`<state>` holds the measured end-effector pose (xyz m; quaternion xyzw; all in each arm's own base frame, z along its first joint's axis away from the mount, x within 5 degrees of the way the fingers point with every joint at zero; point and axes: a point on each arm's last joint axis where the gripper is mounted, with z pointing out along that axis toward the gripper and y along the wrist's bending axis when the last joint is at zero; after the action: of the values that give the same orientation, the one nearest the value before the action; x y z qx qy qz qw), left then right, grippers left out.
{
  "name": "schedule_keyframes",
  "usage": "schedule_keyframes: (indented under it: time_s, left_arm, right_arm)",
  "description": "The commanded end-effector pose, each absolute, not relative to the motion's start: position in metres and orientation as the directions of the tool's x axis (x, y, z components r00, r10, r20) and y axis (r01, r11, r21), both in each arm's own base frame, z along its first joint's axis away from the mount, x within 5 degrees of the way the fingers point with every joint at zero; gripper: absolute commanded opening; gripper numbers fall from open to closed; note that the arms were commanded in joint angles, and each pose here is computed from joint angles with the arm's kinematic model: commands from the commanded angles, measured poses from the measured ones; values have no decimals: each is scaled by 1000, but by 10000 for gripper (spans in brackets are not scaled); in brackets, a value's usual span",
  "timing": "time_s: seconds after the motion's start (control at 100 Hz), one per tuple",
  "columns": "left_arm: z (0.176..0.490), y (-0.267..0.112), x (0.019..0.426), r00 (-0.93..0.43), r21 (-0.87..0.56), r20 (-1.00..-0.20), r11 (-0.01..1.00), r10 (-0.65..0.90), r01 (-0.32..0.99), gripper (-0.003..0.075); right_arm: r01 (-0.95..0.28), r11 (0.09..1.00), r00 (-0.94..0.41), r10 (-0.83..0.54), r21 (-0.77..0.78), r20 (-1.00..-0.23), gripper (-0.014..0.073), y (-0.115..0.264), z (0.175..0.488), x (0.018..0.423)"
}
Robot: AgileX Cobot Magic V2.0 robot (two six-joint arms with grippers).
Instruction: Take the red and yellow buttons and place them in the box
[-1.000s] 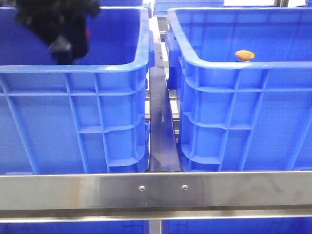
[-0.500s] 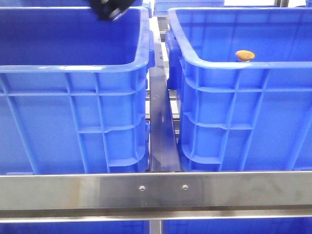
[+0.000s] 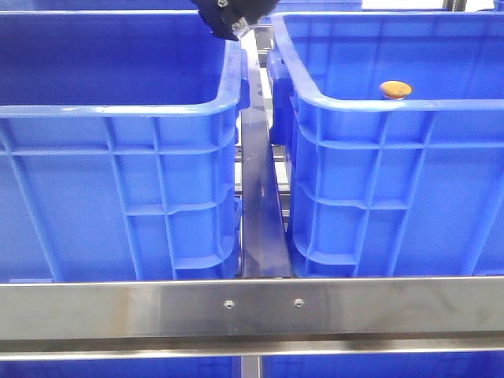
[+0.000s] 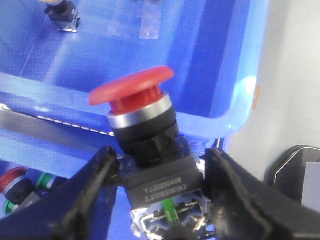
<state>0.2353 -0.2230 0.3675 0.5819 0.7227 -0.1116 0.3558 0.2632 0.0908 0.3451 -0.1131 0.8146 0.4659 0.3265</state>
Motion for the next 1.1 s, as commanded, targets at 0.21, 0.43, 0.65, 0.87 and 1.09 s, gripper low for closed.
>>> schedule_keyframes:
  time_s: [0.21, 0.43, 0.65, 0.87, 1.09]
  left_arm:
    - [388, -225, 231, -31, 279, -717, 327, 696, 903, 104]
    - [388, -225, 231, -31, 279, -717, 327, 696, 903, 104]
    - [388, -225, 231, -31, 279, -717, 327, 696, 903, 104]
    - [388, -225, 231, -34, 273, -720, 328, 693, 904, 104]
    - [387, -225, 230, -44, 257, -715, 320, 698, 912, 321]
  right_arm:
    - [-542, 428, -771, 89, 723, -631, 603, 122, 355, 259]
    - [-541, 421, -772, 95, 728, -629, 534, 123, 356, 259]
    - [-540, 407, -774, 103, 737, -624, 281, 123, 357, 259]
    - [-538, 402, -775, 110, 741, -622, 260, 123, 357, 259]
    - [-539, 400, -776, 108, 741, -622, 260, 123, 358, 259]
